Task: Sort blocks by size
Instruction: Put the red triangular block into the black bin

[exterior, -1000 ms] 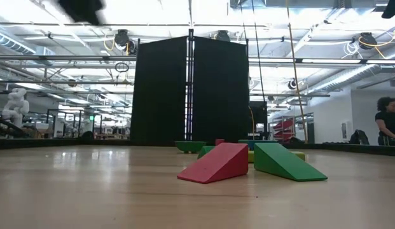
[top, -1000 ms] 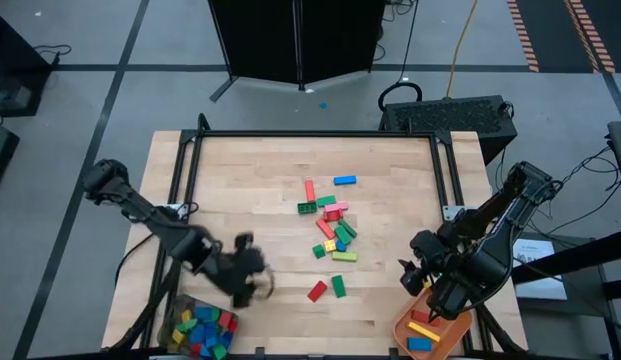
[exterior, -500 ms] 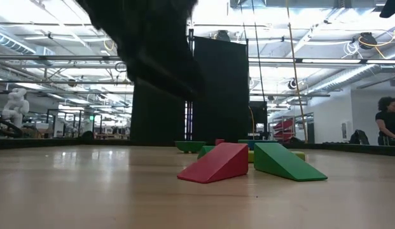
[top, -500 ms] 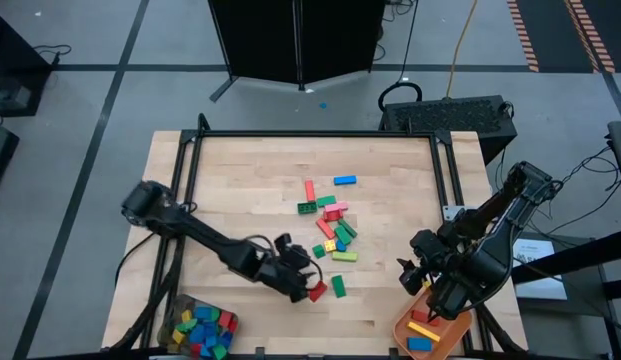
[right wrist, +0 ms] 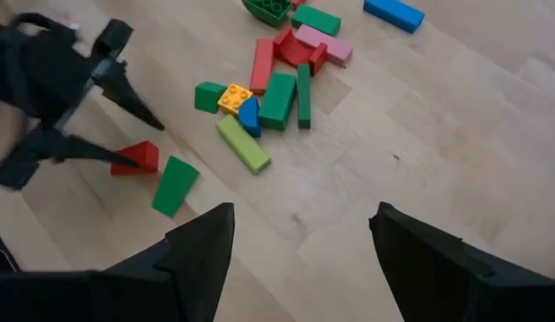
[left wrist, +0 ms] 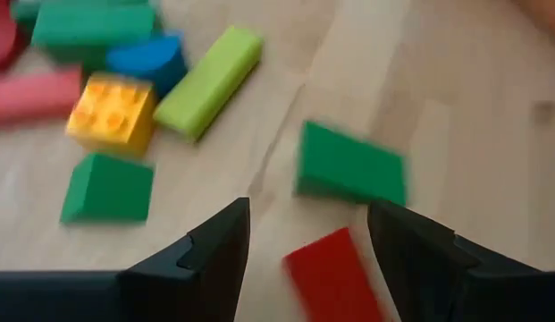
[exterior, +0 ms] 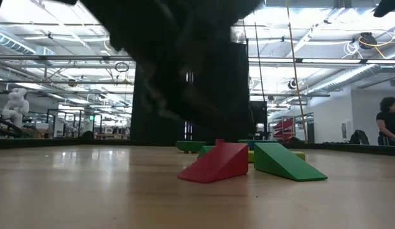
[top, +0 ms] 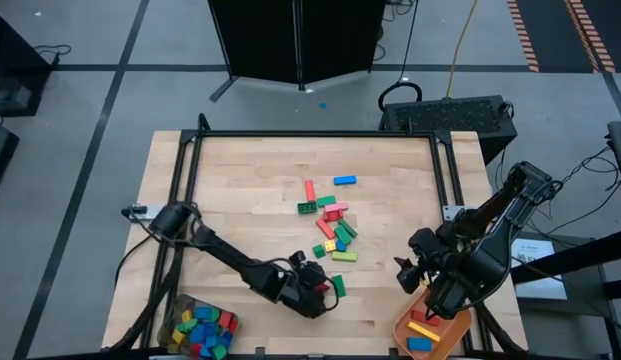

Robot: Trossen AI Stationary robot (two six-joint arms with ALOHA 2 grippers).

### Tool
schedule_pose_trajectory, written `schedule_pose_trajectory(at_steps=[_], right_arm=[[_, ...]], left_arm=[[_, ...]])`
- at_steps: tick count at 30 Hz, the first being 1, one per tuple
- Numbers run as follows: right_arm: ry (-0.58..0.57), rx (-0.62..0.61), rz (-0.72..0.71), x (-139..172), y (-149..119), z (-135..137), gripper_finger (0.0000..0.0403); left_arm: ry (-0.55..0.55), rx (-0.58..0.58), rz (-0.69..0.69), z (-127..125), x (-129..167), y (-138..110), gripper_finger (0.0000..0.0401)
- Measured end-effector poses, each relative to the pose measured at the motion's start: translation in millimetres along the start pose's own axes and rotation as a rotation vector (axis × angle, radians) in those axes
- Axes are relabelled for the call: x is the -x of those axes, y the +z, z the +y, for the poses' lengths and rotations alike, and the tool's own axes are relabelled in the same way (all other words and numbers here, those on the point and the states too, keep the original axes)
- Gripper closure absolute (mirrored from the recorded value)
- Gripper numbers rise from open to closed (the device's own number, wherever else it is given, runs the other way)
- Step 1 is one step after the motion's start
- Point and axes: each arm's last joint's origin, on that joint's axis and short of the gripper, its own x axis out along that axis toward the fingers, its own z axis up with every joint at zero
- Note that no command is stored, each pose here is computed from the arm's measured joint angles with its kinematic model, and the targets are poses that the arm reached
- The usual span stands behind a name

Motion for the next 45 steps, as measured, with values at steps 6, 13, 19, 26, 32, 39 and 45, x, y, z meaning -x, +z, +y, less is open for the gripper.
schedule_pose_trajectory(at_steps=[6,13,19,26,32,39,45], right_arm=[[-0.001,0.058,0.0,0.0,0.0,-0.1,0.0147],[0.0,0.111,0.0,0.1,-0.2,-0.1,0.0147],[0.0,0.124,0.001,0.1,-0.2,0.0,0.0147],[0.0,0.158,0.001,0.0,-0.2,0.1,0.0147],[0.0,0.165,0.0,0.1,-0.3,0.0,0.0147],[0.0,0.175,0.002,0.1,-0.3,0.1,0.0147],[0.0,0.175,0.002,0.1,-0.3,0.0,0.0147]], left_arm=[[0.026,0.07,0.055,2.5,-13.8,-15.7,0.0173],[0.053,0.071,0.088,1.3,-21.9,-29.1,0.0173],[0.035,0.002,0.165,2.9,-14.9,-29.5,0.0173],[-0.206,-0.592,0.122,-6.5,39.2,10.5,0.0173],[-0.311,-0.89,0.12,0.2,68.5,25.7,0.0173],[-0.53,-1.069,0.243,4.8,58.3,4.6,0.0173],[-0.486,-1.064,0.304,30.2,40.4,-8.0,0.0173]])
